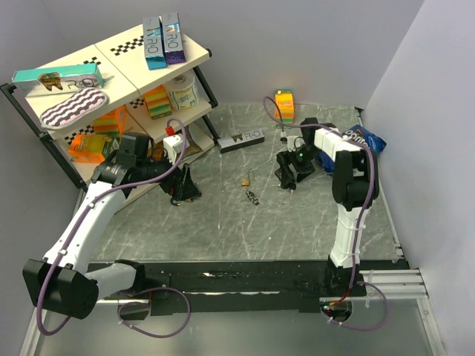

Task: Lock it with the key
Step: Move the lock to the center of the board, then pick up the lock from the center of the board.

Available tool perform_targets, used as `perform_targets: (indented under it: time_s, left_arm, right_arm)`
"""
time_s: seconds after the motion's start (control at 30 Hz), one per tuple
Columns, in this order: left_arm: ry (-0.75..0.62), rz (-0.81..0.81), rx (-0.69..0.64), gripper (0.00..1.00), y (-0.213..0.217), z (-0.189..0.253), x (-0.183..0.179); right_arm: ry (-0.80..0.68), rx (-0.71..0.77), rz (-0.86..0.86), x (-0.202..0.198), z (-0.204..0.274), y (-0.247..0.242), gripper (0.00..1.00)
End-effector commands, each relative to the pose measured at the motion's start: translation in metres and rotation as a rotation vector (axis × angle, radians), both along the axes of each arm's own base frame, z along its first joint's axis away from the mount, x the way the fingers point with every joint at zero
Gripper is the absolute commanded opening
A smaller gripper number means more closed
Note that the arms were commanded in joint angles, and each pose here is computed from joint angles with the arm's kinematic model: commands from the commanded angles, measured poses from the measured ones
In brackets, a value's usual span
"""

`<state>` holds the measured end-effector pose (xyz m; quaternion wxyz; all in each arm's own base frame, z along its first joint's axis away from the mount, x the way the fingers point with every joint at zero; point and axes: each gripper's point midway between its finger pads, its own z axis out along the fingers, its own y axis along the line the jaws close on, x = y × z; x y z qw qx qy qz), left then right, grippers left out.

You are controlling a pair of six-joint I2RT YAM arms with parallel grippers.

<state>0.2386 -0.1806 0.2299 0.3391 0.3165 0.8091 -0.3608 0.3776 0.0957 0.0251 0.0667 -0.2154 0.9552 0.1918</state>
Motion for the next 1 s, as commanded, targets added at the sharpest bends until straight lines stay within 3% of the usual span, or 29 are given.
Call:
perform_targets:
  time_s: [0.0,0.27,0.47,0.6,0.73,0.97]
  left_arm:
    - [-0.061,-0.021,-0.026,0.96,-0.002,0.018,-0.002]
    - [-0.079,0.026,-0.010,0.96,0.002,0.019,0.004]
    - [-0.104,0.213,-0.055,0.96,0.009,0.033,0.021]
    - [-0.150,0.362,-0.066,0.96,0.023,0.041,0.034]
    - [-0.200,0.277,-0.055,0.96,0.019,0.041,0.025]
    - [-0.171,0.254,-0.036,0.96,0.017,0.033,0.028]
  right_arm:
    - [-0.093,-0.034,0.000,0.002,0.026,-0.011,0.98]
    - [-0.195,-0.010,-0.009,0.021,0.039,0.005,1.00]
    - [-0.281,-0.157,0.067,0.037,0.023,0.007,1.00]
    - [-0.264,-0.213,0.066,0.045,0.010,0.001,1.00]
    - [-0.254,-0.222,0.100,0.046,0.009,0.001,1.00]
    - [-0.239,-0.250,0.132,0.039,0.003,0.003,0.98]
